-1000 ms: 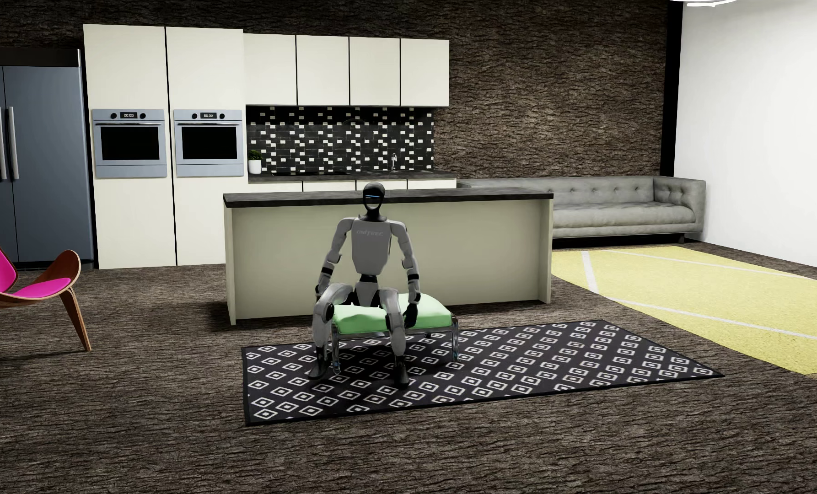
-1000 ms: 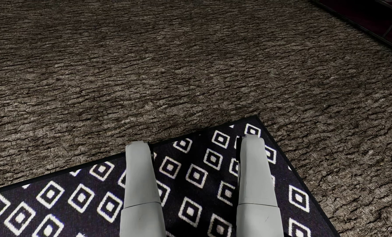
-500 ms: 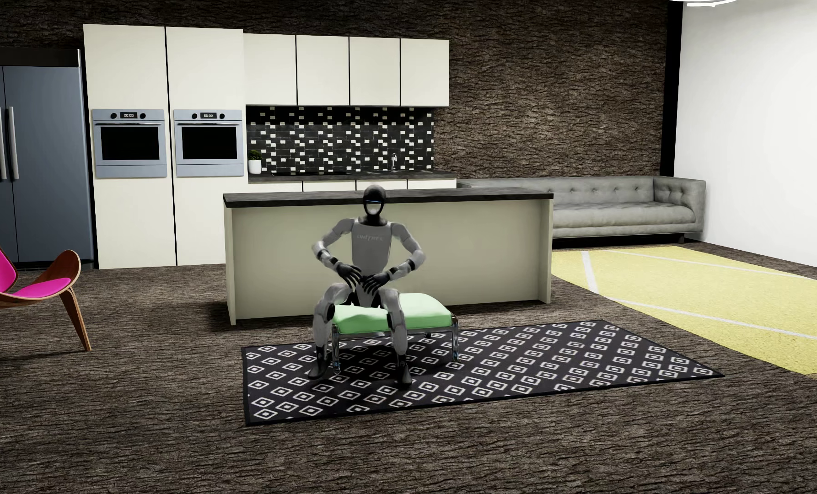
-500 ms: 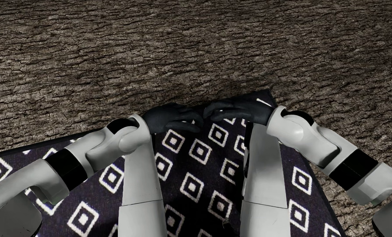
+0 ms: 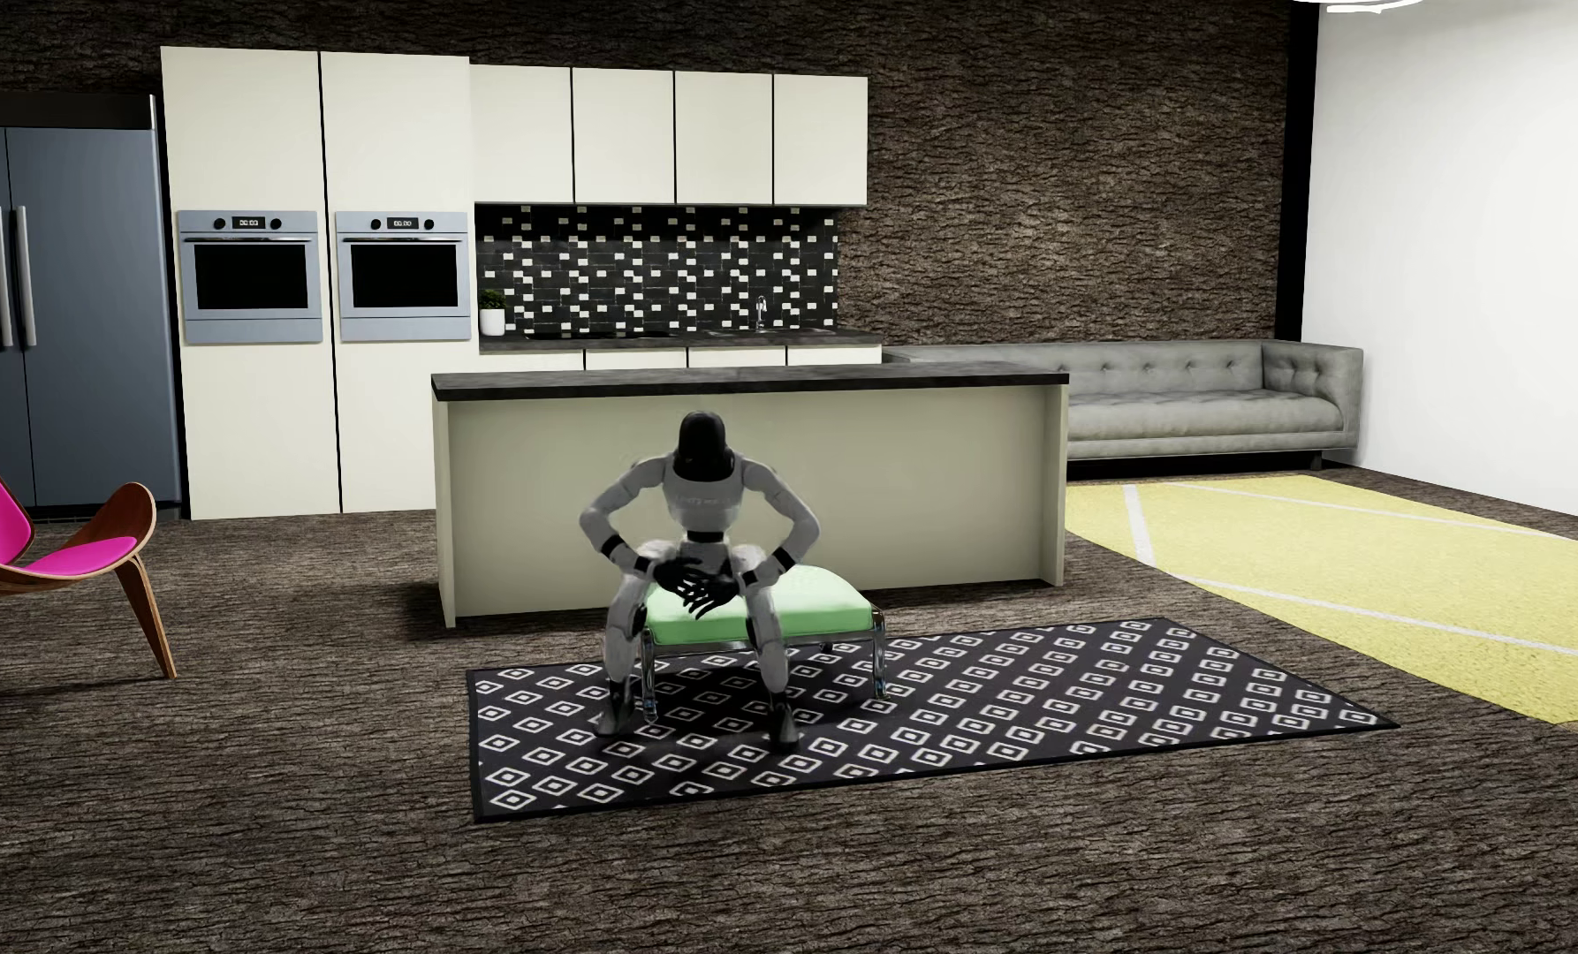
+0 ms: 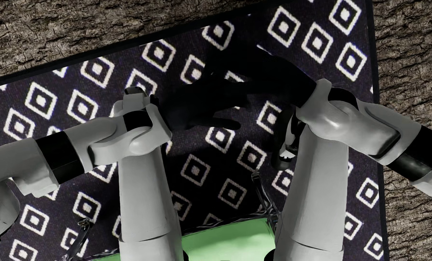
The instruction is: Stand up from the light green chair
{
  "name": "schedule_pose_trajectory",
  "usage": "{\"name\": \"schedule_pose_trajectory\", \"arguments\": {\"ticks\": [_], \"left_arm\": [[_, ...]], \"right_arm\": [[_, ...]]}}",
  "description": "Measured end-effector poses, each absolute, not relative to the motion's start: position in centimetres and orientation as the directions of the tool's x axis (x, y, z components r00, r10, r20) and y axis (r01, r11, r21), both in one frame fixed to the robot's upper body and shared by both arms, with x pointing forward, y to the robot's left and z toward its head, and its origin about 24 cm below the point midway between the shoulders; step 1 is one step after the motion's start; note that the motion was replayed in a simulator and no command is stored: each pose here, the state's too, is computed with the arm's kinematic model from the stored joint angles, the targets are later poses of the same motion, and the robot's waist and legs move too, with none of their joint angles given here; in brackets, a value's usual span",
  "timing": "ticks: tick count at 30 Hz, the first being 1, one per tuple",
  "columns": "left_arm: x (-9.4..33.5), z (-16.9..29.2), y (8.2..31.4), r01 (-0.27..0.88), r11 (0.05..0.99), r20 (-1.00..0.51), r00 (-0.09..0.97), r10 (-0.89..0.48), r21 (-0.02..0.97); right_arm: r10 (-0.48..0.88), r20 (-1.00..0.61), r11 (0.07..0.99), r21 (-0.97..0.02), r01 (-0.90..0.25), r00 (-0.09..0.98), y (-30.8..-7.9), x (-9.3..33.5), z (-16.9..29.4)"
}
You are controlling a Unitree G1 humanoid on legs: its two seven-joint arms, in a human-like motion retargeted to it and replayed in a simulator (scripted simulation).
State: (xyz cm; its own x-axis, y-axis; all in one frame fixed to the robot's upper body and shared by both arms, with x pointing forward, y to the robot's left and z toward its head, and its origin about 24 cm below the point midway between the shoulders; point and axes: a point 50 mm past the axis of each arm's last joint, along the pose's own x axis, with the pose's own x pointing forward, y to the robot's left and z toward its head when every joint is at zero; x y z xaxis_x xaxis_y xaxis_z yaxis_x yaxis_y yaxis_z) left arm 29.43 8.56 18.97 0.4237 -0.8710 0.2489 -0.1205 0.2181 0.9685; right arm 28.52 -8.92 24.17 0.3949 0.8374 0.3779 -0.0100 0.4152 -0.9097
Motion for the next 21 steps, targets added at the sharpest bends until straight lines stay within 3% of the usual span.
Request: {"name": "schedule_pose_trajectory", "arguments": {"ticks": [4,7,10,12,15,18,20,21], "left_arm": [[32.7,13.9,9.1,0.015,0.086,0.059,0.61,-0.79,0.996],[34.2,6.7,9.4,0.311,-0.004,-0.237,0.717,-0.655,0.95],[31.7,-1.8,10.0,0.643,0.013,-0.553,0.668,-0.498,0.765],[28.7,-6.0,10.9,0.805,0.157,-0.708,0.581,-0.4,0.572],[24.8,-7.9,11.5,0.901,0.168,-0.753,0.427,-0.501,0.4],[23.2,-8.0,15.3,0.849,0.365,-0.708,0.522,-0.476,0.381],[22.5,-8.8,17.9,0.734,0.546,-0.685,0.638,-0.351,0.404],[21.2,-10.1,18.8,0.655,0.647,-0.704,0.665,-0.249,0.39]], "right_arm": [[0.777,0.186,0.316,-0.941,-0.117,0.601,-9.4,32.6,18.8],[0.681,-0.156,0.174,-0.915,-0.365,0.716,-9.6,35.1,10.9],[0.55,-0.499,0.129,-0.741,-0.659,0.669,-9.1,33.3,1.0],[0.459,-0.658,0.226,-0.563,-0.795,0.597,-9.5,30.3,-4.1],[0.482,-0.728,0.344,-0.356,-0.869,0.488,-10.3,25.9,-7.8],[0.426,-0.709,0.561,-0.282,-0.779,0.563,-12.6,23.3,-9.6],[0.321,-0.692,0.699,-0.288,-0.655,0.646,-15.3,22.4,-10.2],[0.258,-0.708,0.724,-0.308,-0.617,0.657,-16.3,21.7,-10.8]]}}
